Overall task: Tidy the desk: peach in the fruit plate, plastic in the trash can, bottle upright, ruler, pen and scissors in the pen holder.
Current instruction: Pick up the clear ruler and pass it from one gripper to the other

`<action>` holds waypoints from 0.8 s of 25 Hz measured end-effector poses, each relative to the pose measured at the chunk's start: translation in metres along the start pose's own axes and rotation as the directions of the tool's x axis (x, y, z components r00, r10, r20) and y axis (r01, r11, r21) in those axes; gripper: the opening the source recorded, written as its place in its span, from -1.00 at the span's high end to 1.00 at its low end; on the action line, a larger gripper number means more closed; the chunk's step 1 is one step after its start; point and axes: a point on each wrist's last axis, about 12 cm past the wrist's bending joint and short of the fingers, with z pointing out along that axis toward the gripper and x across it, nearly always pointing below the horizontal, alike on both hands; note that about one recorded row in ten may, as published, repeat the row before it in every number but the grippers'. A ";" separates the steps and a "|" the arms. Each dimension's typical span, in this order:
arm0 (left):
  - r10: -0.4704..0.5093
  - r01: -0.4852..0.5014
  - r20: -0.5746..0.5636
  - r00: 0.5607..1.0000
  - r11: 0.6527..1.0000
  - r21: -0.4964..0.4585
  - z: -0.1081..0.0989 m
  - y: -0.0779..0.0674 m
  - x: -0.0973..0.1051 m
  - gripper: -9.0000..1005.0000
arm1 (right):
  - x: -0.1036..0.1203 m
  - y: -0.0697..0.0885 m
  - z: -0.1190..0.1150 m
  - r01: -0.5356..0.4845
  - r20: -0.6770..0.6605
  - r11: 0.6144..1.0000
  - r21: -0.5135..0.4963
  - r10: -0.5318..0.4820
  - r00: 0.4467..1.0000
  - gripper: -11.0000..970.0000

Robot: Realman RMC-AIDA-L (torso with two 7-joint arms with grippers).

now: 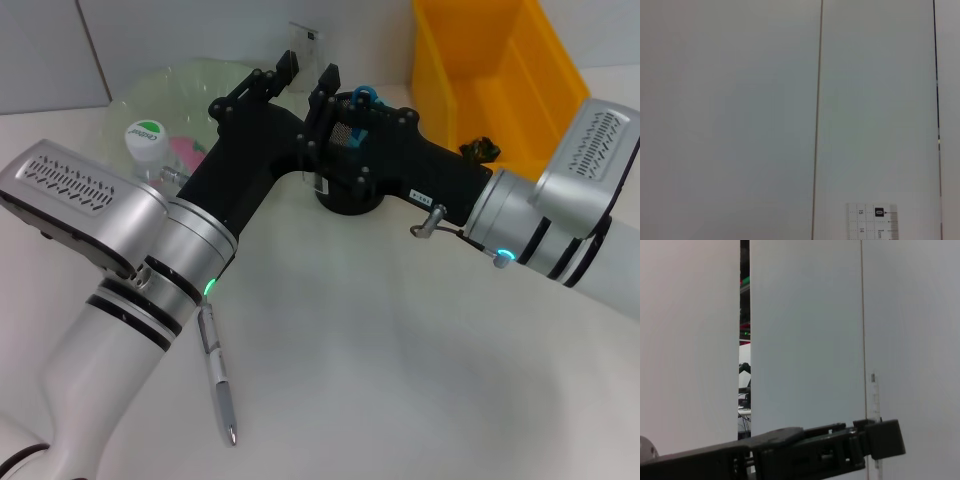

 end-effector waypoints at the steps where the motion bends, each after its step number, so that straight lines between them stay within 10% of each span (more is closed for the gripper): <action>1: 0.000 0.000 0.000 1.000 1.000 0.000 0.000 0.000 0.000 0.20 | 0.000 0.000 0.000 0.003 0.000 1.000 -0.001 -0.003 1.000 -0.19; 4: 0.002 -0.002 -0.002 1.000 1.000 -0.001 0.000 0.000 0.000 0.20 | -0.001 0.000 0.001 0.005 0.001 1.000 -0.003 -0.005 1.000 0.20; 20: 0.017 -0.017 -0.004 1.000 1.000 -0.015 0.000 0.001 0.001 0.20 | 0.000 0.002 0.006 -0.006 0.003 1.000 0.015 0.006 1.000 0.34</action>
